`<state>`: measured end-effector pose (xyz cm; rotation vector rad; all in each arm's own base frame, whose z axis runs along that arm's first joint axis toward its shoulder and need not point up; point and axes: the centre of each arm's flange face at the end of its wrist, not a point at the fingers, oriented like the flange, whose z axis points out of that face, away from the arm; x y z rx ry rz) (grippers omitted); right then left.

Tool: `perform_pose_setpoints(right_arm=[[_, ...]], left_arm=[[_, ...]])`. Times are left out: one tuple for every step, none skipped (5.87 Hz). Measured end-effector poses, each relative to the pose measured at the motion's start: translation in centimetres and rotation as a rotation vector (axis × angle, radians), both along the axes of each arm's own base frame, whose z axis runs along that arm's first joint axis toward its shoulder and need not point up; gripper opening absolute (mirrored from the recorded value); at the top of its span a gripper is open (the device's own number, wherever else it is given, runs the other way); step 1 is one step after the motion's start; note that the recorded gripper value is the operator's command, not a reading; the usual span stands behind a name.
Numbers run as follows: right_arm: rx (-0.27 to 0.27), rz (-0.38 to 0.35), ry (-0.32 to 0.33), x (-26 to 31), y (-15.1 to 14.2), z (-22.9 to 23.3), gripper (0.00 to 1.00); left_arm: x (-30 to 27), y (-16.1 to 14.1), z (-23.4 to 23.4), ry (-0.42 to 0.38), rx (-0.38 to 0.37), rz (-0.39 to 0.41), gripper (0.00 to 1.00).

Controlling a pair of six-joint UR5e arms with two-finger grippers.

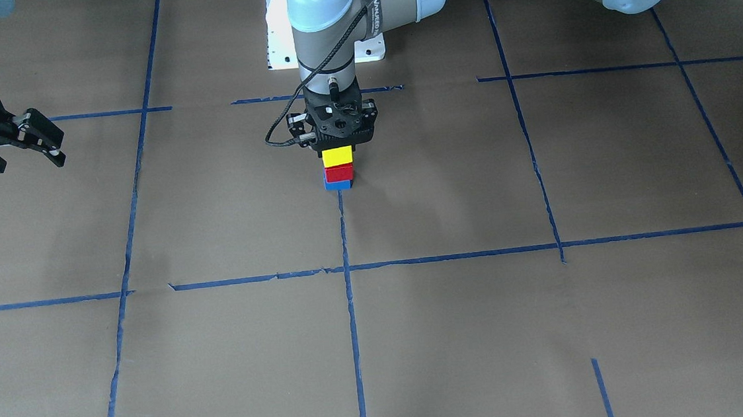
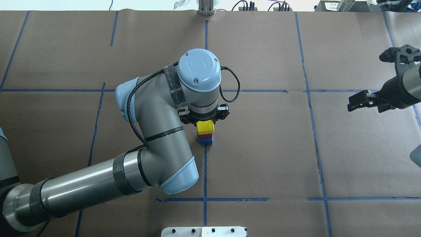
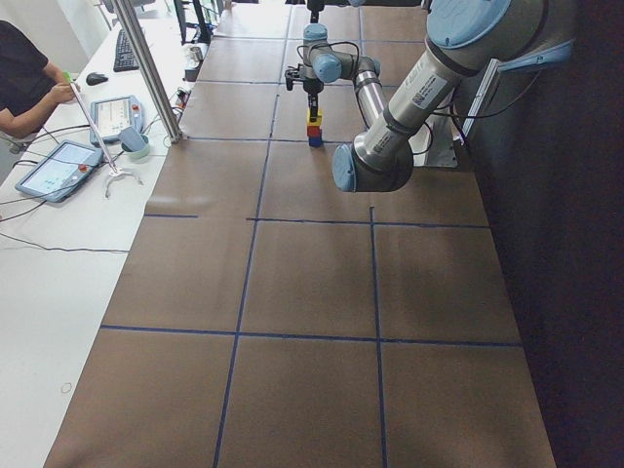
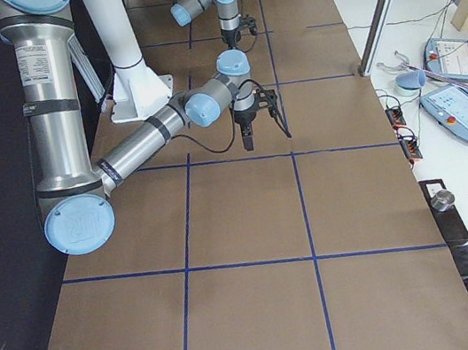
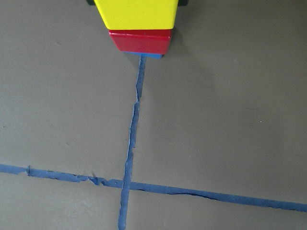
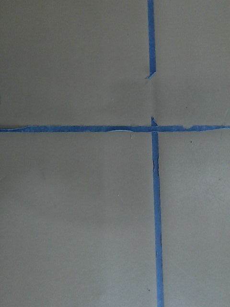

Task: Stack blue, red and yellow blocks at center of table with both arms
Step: 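Lower the yellow cube onto the red cube and open the left gripper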

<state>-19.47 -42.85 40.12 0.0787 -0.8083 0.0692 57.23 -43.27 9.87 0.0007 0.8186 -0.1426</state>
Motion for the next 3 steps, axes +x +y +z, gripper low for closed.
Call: perform_pose_setpoints(right_arm=[[-0.001, 0.001, 0.001, -0.02, -0.04, 0.07, 1.00], [-0.003, 0.000, 0.002, -0.06, -0.05, 0.13, 1.00], [-0.003, 0.000, 0.003, -0.09, -0.06, 0.19, 1.00]], left_arm=[[0.07, 0.02, 0.06, -0.001, 0.000, 0.001, 0.99], [0.10, 0.02, 0.11, -0.001, 0.001, 0.001, 1.00], [0.09, 0.01, 0.10, -0.001, 0.001, 0.001, 1.00]])
